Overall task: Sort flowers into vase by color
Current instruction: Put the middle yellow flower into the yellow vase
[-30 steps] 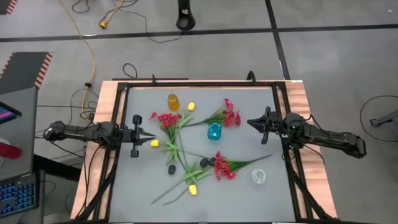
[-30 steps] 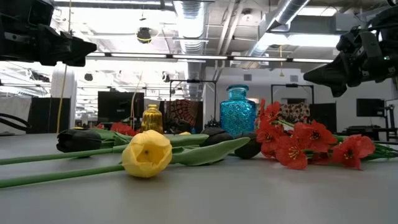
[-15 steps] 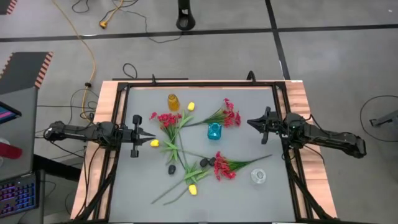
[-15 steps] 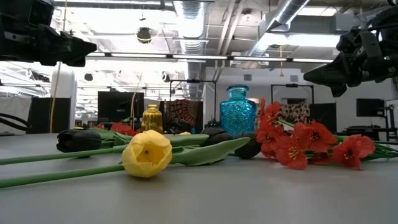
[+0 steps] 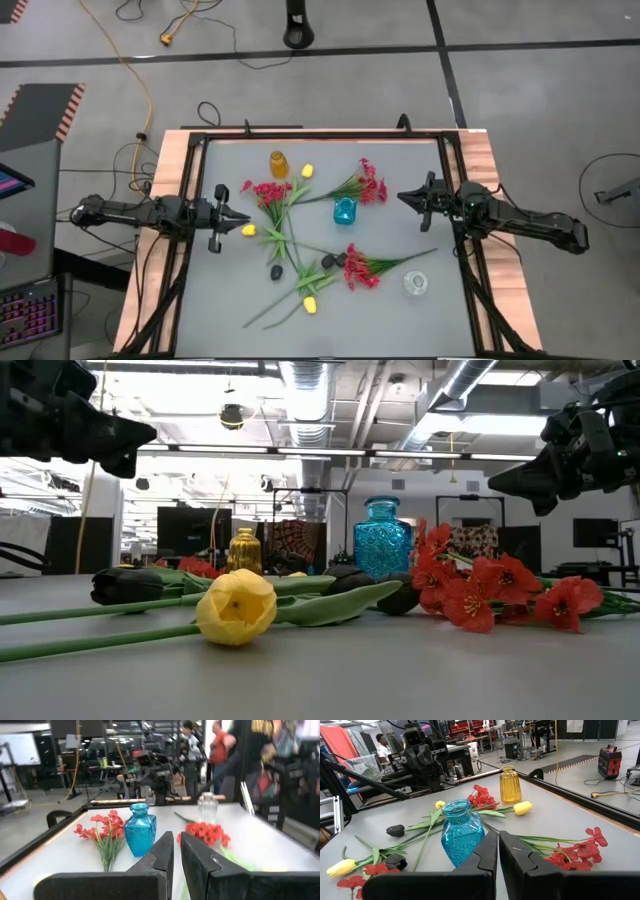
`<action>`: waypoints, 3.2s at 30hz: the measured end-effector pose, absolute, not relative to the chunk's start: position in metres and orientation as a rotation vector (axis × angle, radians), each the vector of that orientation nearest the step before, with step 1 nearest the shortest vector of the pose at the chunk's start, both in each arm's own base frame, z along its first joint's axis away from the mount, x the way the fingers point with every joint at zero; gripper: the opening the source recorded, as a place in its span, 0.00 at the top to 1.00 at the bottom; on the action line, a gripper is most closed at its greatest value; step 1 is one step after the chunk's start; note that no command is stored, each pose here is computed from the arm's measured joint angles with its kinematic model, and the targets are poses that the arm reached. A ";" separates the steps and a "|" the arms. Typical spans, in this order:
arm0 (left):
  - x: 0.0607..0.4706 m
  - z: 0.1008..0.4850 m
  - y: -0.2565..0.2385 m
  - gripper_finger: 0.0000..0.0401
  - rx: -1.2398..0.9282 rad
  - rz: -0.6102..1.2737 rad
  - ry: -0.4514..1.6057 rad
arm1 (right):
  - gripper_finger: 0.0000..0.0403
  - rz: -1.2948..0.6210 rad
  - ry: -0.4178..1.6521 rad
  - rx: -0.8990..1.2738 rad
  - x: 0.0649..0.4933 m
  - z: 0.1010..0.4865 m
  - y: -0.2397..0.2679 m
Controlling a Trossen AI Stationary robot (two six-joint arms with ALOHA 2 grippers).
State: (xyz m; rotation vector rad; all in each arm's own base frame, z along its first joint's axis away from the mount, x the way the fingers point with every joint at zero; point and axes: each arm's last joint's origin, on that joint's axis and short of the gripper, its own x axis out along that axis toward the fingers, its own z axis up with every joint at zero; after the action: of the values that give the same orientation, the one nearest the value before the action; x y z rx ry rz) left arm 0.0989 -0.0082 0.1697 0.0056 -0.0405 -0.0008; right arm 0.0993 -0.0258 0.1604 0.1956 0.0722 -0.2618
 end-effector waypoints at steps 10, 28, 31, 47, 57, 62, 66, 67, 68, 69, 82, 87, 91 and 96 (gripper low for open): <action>0.099 0.171 -0.005 0.85 -0.204 0.112 -0.065 | 0.88 -0.261 0.075 0.172 0.099 0.160 -0.026; 0.099 0.171 -0.002 0.53 -0.593 0.183 -0.108 | 0.88 -0.260 0.075 0.169 0.099 0.160 -0.026; 0.101 0.173 -0.003 0.53 -0.566 0.181 -0.119 | 0.88 -0.261 0.075 0.169 0.099 0.161 -0.026; 0.140 0.187 -0.009 0.53 -0.245 0.188 0.233 | 0.88 -0.260 0.063 0.168 0.099 0.161 -0.026; 0.170 0.198 -0.015 0.53 -0.055 0.113 0.646 | 0.85 -0.249 -0.044 0.236 0.100 0.170 -0.026; 0.181 0.191 -0.017 0.53 -0.048 0.076 0.756 | 0.76 -0.249 -0.048 0.235 0.100 0.171 -0.026; 0.187 0.179 -0.018 0.53 -0.044 0.064 0.830 | 0.67 -0.249 -0.052 0.235 0.100 0.171 -0.026; 0.188 0.177 -0.019 0.53 -0.042 0.065 0.846 | 0.65 -0.249 -0.053 0.235 0.100 0.171 -0.026; 0.189 0.174 -0.019 0.53 -0.040 0.066 0.861 | 0.63 -0.249 -0.053 0.235 0.100 0.172 -0.026; 0.190 0.172 -0.019 0.53 -0.036 0.067 0.876 | 0.62 -0.249 -0.053 0.234 0.100 0.172 -0.026; 0.200 0.143 -0.011 0.53 0.010 0.091 1.036 | 0.55 -0.248 -0.055 0.234 0.100 0.172 -0.026; 0.203 0.132 -0.007 0.53 0.006 0.110 1.097 | 0.55 -0.248 -0.057 0.233 0.100 0.172 -0.026; 0.204 0.130 -0.007 0.60 0.004 0.108 1.106 | 0.55 -0.246 -0.080 0.231 0.100 0.175 -0.026; 0.203 0.133 -0.007 0.73 0.005 0.108 1.102 | 0.56 -0.238 -0.136 0.245 0.099 0.182 -0.026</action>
State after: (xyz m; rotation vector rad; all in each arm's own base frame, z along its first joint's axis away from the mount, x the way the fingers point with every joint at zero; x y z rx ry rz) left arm 0.2030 -0.0074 0.1327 0.0047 1.1021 0.1084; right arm 0.0989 -0.0256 0.1823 0.2448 -0.1364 -0.2377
